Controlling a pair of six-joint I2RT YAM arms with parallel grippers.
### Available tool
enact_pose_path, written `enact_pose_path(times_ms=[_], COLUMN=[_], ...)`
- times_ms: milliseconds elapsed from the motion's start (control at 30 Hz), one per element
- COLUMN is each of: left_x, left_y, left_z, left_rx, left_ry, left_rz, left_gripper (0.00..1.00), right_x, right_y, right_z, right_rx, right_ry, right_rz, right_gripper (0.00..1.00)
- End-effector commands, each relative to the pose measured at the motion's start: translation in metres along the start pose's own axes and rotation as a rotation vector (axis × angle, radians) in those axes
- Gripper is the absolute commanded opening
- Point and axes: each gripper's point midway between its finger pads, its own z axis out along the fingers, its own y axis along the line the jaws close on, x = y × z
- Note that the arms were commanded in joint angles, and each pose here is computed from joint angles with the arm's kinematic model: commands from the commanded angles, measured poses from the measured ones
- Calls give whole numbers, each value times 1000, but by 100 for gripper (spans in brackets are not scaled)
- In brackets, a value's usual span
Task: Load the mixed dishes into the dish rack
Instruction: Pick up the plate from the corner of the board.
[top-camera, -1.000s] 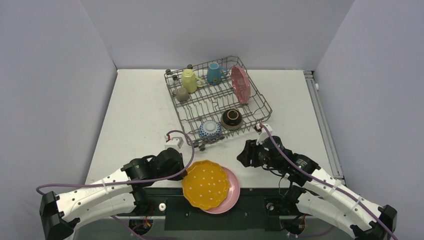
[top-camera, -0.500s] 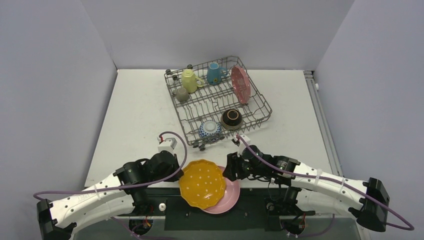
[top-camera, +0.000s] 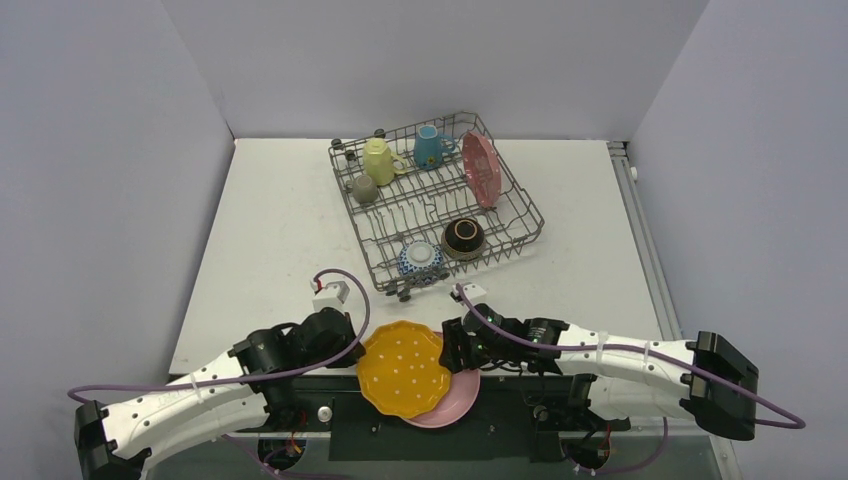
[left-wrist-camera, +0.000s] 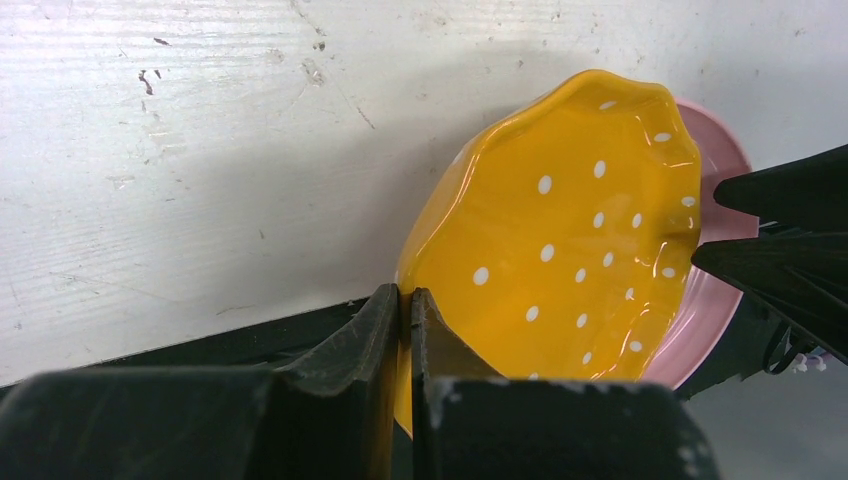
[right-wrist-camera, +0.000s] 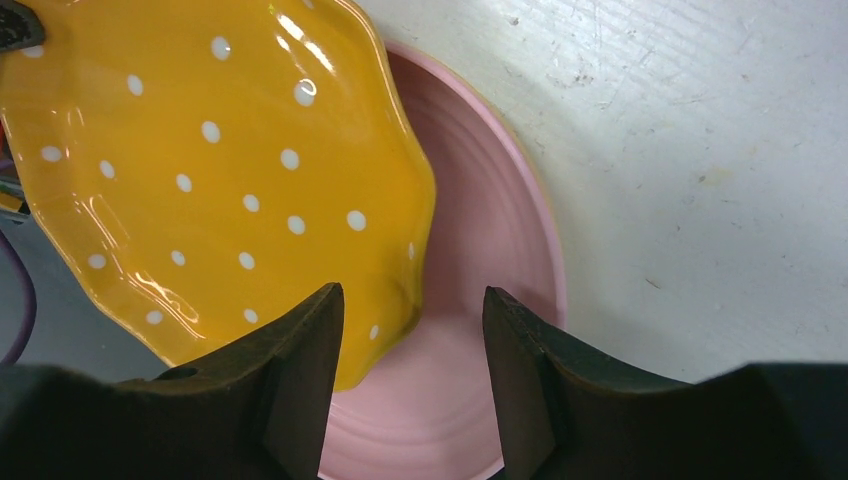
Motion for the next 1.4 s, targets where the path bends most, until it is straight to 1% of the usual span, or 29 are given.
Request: enact_pose_path(times_ms=[0,200,633,900,967,1133,1267,1333,1367], left_x=[-8,-4,6,11,11,12,15,15,15], left_y=[-14,-11,-9,-6,-5,-8,-9,-11,-11], left_z=[1,5,15,17,17,21,25,25,25], left_rx=[55,55,63,58,58,74,72,77,79], left_ry=[-34,-29,-6,6,6,4,21,24,26], left_rz=[-36,-45,-55,-54,-53,-53,-46,-44,-43], left_gripper=[0,0,0,0,0,0,0,0,0], right_x=[-9,-1,11,13,13,10,4,-1,-3], right_y=[4,4,26,43,42,44,53,57,59], right_z=[5,12,28,29,29,28,23,20,18], right_rx=[-13,-37,-195,-314,-324,-360,-415,-442,-451], right_ry=[-63,-57,-42,-43,-50,-68,-90,-108,-116], right_rz=[34,69,200,281,296,328,348,351,353], right_gripper=[50,50,50,46,43,33,21,14,8])
